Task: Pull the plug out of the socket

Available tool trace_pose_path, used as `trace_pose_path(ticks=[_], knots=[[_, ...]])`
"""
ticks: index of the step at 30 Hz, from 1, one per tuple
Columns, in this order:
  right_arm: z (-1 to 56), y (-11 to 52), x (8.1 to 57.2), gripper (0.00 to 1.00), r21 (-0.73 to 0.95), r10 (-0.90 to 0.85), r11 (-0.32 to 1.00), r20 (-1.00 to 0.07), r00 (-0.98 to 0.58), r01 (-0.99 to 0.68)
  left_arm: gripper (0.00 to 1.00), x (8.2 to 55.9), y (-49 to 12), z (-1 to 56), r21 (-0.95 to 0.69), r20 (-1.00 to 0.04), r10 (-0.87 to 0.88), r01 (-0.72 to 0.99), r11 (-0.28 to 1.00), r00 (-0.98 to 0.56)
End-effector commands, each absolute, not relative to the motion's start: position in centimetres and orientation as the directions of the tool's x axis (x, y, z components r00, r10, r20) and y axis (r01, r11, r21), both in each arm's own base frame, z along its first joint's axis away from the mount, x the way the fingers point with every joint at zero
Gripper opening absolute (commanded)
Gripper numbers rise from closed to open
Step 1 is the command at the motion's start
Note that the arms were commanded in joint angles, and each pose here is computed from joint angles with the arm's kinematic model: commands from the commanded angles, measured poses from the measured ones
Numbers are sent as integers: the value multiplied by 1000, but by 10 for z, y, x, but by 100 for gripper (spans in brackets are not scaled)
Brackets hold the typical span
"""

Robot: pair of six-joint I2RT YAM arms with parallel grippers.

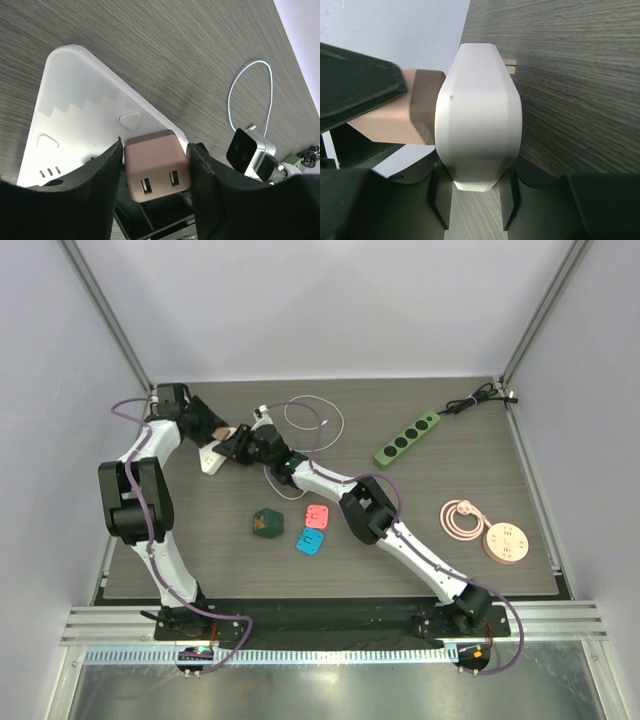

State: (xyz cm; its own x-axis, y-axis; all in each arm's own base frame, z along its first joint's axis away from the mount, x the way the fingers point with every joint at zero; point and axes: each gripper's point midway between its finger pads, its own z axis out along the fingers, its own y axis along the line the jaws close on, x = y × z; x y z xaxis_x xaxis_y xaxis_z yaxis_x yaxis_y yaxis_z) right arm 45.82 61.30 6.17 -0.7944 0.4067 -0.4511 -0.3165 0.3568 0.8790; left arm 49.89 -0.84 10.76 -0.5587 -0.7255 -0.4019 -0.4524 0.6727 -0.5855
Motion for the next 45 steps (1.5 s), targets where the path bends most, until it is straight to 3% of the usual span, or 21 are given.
trace_pose_path(ticks=[1, 7, 10, 11, 17, 23, 26, 31, 35, 42, 45], knots=[[23, 609, 441, 1, 793, 281, 500, -528, -802, -347, 54, 496, -4, 101, -538, -412, -700, -464, 704, -583], [23, 607, 443, 1, 783, 278, 511, -541, -794, -355, 35, 496, -6, 104, -547, -411, -697, -453, 704, -587], [18, 606, 443, 1, 783, 281, 521, -533, -798, -339, 15, 497, -7, 110, -558, -416, -694, -438, 705, -587], [16, 605, 443, 1, 797, 294, 514, -510, -808, -315, 0, 497, -10, 112, -566, -410, -694, -432, 702, -592], [1, 604, 445, 1, 848, 318, 470, -423, -849, -247, 0, 504, -34, 156, -752, -418, -730, -245, 612, -541], [-2, 605, 445, 1, 860, 324, 451, -409, -853, -240, 0, 507, -27, 192, -787, -482, -753, -158, 597, -448], [-4, 606, 444, 1, 865, 326, 445, -397, -858, -231, 0, 506, -22, 196, -838, -440, -796, -128, 530, -415], [-4, 607, 443, 1, 864, 324, 446, -397, -859, -232, 0, 505, -24, 186, -886, -346, -832, -143, 442, -433], [-4, 607, 444, 1, 850, 317, 463, -423, -849, -251, 0, 500, -17, 174, -848, -359, -829, -221, 482, -428], [1, 610, 441, 1, 835, 304, 477, -451, -839, -275, 0, 482, 13, 201, -564, -658, -654, -331, 757, -373], [1, 609, 441, 1, 828, 302, 486, -459, -835, -279, 0, 470, 24, 222, -482, -738, -597, -372, 793, -315]])
